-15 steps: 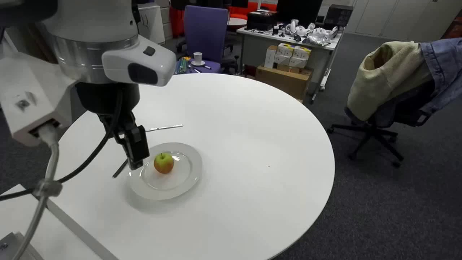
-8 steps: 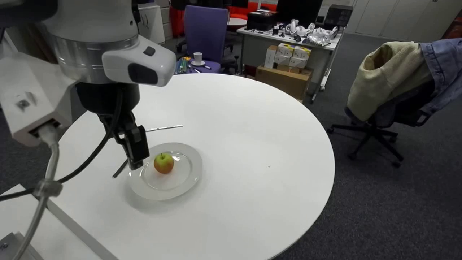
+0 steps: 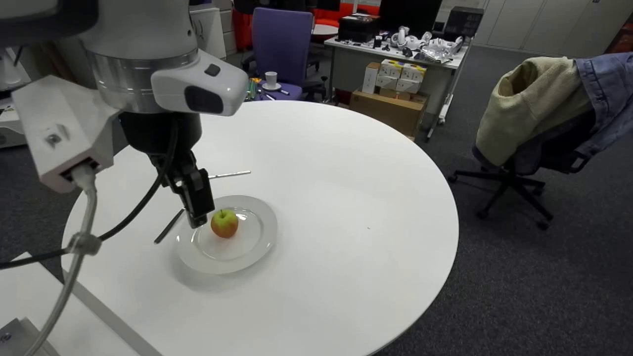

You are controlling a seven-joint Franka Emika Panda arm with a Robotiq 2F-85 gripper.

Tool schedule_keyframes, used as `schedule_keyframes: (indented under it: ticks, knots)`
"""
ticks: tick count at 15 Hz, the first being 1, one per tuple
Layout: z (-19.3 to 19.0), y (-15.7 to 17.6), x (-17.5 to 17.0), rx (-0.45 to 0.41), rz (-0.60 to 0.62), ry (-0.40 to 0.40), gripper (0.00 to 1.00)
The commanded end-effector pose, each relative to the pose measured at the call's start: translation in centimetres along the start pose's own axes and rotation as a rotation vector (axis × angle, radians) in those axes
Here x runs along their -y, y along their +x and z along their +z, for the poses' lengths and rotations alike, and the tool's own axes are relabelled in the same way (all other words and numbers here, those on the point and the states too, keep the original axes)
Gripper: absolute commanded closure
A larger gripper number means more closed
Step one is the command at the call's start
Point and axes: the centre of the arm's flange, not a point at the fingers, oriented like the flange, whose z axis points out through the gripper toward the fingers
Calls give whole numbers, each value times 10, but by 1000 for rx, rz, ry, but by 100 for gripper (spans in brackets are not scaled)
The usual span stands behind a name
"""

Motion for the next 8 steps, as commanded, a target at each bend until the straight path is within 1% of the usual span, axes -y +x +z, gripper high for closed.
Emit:
schedule_keyframes:
  ticks: [1,3,6,7,8]
  knots:
    - [11,33,12,-68,129,-53,0]
    - [20,53,27,-112,220,-69,0]
    - [38,79,53,-119,294,-28,0]
    - [43,86,63,-117,304,-15,0]
    - [45,89,73,-110,299,18,0]
